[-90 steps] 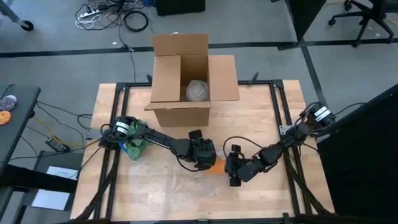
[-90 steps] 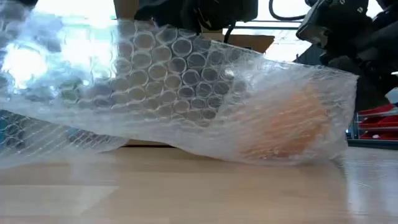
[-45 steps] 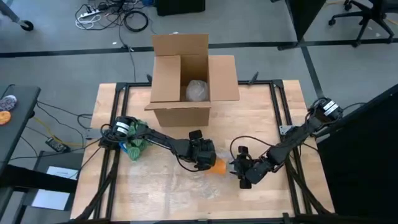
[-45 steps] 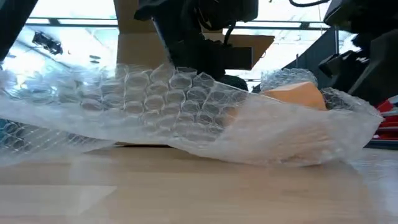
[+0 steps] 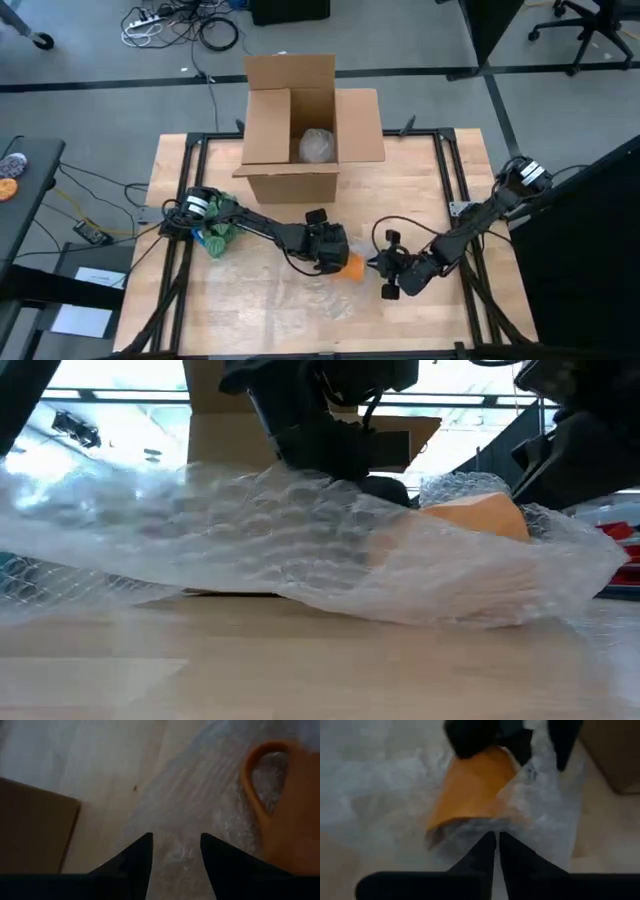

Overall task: Wrap mug
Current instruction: Wrap the orange mug with the bubble wrap

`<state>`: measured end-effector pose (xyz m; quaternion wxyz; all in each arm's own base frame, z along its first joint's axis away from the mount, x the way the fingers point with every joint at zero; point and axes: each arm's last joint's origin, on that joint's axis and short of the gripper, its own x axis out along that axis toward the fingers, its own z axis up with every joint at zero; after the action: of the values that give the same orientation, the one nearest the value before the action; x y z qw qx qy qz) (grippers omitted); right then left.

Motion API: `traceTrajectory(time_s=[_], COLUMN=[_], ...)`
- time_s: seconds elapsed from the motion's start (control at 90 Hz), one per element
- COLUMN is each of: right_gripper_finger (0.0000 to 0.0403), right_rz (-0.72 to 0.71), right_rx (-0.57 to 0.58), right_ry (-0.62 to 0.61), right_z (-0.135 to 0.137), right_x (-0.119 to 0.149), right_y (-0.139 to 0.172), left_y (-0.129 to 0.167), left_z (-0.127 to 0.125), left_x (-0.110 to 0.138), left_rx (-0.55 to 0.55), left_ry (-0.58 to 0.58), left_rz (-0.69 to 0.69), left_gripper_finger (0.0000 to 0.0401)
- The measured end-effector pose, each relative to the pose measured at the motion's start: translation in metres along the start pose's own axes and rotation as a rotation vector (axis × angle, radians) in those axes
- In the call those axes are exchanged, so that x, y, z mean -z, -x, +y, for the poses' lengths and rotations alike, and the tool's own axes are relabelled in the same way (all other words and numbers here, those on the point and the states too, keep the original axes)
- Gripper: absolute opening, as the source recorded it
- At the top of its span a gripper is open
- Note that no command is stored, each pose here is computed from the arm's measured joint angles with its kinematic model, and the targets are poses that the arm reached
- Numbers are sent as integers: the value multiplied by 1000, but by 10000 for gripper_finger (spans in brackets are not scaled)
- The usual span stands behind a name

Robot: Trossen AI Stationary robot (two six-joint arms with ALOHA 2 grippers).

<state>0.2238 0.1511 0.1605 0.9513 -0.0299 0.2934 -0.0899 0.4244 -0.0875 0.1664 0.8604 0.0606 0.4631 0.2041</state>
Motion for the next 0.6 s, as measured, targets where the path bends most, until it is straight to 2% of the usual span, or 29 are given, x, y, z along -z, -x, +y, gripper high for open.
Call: traceTrajectory(time_s=[0.244, 0.367, 0.6], right_gripper_finger=[2, 0, 0], right_rz=[-64, -101, -85], right_rx=[-52, -32, -32], right_ry=[13, 12, 19], right_z=[16, 18, 16], right_x=[12, 18, 16], right_y=[-42, -59, -54], left_y=[-2, -2, -2], left_z=[-1, -1, 1], left_x=[0, 1, 3], left_rx=[3, 0, -27], left_ry=[4, -11, -38], left_rz=[-8, 2, 35], left_gripper_finger=[152, 152, 152])
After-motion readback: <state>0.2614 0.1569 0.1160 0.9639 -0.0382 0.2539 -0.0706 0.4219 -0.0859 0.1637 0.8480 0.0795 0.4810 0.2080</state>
